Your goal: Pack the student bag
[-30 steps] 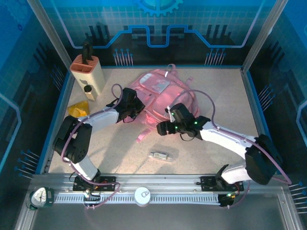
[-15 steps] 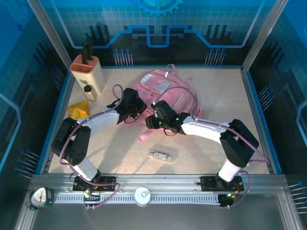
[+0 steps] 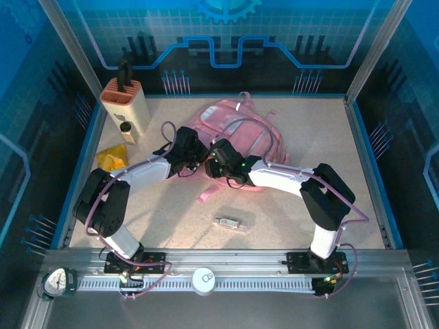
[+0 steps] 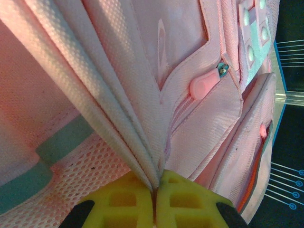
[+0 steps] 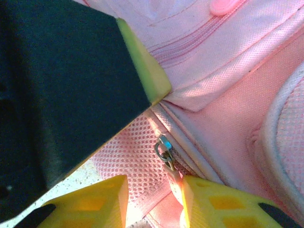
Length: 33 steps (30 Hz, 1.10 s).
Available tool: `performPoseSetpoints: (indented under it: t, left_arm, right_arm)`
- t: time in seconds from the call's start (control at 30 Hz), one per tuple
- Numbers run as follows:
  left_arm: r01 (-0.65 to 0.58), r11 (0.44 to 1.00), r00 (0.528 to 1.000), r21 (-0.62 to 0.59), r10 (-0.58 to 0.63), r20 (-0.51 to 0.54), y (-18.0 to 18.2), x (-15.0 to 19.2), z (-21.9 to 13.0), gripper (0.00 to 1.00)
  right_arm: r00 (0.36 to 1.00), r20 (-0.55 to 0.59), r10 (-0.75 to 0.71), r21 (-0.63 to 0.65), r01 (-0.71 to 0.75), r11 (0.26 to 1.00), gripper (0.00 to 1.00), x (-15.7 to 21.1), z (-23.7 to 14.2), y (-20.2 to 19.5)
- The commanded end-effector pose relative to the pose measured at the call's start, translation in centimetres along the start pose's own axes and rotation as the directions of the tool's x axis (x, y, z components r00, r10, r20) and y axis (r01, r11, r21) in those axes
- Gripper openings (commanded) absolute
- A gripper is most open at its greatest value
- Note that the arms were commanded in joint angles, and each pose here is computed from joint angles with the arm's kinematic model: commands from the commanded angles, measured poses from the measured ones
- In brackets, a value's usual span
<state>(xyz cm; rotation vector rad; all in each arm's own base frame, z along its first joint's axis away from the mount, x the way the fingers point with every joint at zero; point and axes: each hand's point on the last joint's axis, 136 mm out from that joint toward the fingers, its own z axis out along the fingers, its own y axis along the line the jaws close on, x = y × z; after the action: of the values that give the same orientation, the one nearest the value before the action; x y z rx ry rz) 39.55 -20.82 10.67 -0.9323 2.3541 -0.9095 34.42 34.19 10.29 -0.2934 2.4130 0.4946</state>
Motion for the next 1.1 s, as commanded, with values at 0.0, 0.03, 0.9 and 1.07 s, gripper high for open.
performPoseSetpoints:
  t: [0.0, 0.03, 0.9, 1.07]
  left_arm:
    - [-0.025, 0.993, 0.999, 0.113, 0.028, -0.022, -3.2, 0.9, -1.6, 0.0]
    - [-0.025, 0.993, 0.999, 0.112, 0.028, -0.024, -3.2, 0.9, -1.6, 0.0]
    - [0.0, 0.986, 0.999, 0.165, 0.009, -0.05, -4.9, 0.7, -1.7, 0.0]
    - [-0.003, 0.986, 0.999, 0.164, 0.01, -0.042, -4.8, 0.6, -2.0, 0.0]
  right_arm:
    - [1.0, 0.003, -0.013, 0.079, 0.013, 0.997, 0.36, -0.1, 0.9, -1.0]
    - [1.0, 0.002, -0.015, 0.084, 0.015, 0.996, 0.36, -0.1, 0.9, -1.1]
    - [1.0, -0.015, -0.027, 0.088, 0.028, 0.996, 0.39, 0.9, 0.8, -0.7]
    - [0.999, -0.011, -0.05, 0.057, 0.051, 0.997, 0.33, 0.7, 1.2, 0.2]
